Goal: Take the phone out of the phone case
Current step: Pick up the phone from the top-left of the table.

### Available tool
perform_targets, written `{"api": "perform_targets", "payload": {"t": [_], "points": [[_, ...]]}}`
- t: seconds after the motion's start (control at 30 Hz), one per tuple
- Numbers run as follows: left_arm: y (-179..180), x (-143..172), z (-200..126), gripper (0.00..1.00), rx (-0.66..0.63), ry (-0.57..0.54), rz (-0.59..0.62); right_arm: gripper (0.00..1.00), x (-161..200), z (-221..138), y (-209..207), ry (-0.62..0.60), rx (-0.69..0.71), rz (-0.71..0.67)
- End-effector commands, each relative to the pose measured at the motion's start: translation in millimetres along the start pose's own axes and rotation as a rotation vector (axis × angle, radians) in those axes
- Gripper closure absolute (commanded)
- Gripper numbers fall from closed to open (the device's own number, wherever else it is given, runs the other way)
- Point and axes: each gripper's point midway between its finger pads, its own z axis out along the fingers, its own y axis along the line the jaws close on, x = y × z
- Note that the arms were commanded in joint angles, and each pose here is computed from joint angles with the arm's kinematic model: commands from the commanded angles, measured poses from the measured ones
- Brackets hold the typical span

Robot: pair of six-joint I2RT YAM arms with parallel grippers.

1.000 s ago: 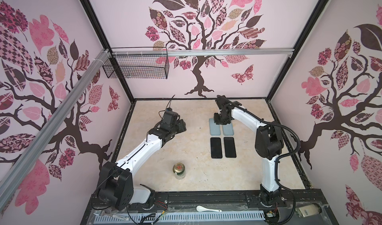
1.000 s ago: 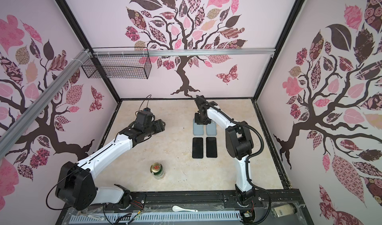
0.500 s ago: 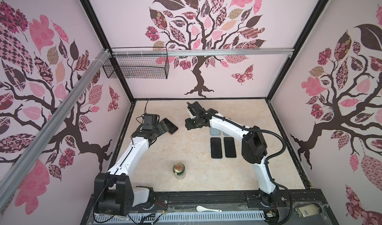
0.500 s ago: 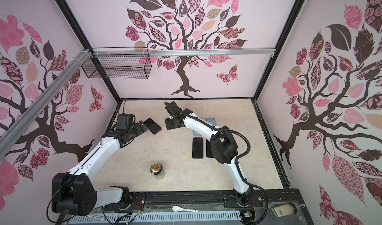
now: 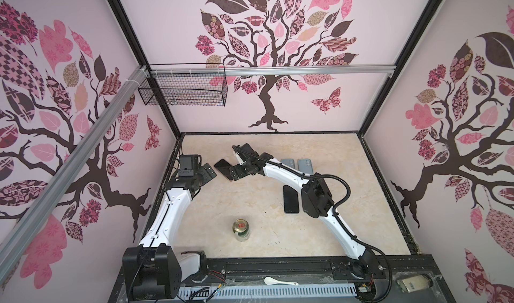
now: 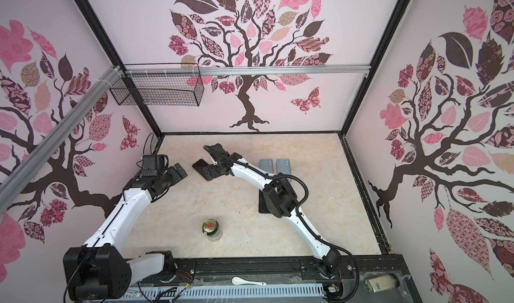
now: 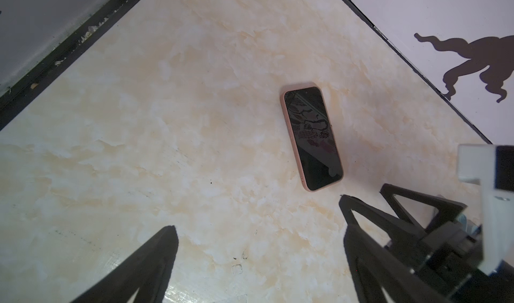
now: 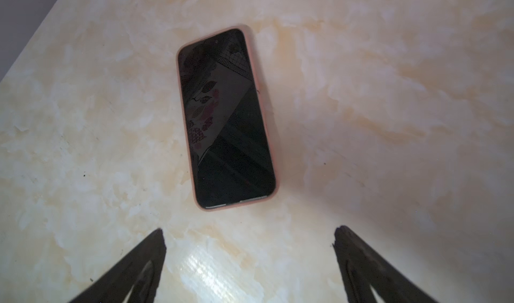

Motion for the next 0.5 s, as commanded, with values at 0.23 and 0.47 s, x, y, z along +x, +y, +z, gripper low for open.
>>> {"api": "perform_targets", "payload": {"t": [0.23,0.47], "points": [[-1.3,-0.4,-6.9,0.04,0.015,0.007,0.028,0.01,5.2,47.7,7.9,-0.040,-0.038,-0.100],[-0.2,1.5,-3.4,0.04,0.009,0.016,0.035,0.00,14.0,63.8,11.7,-0.039,-0.045,-0.151]]}}
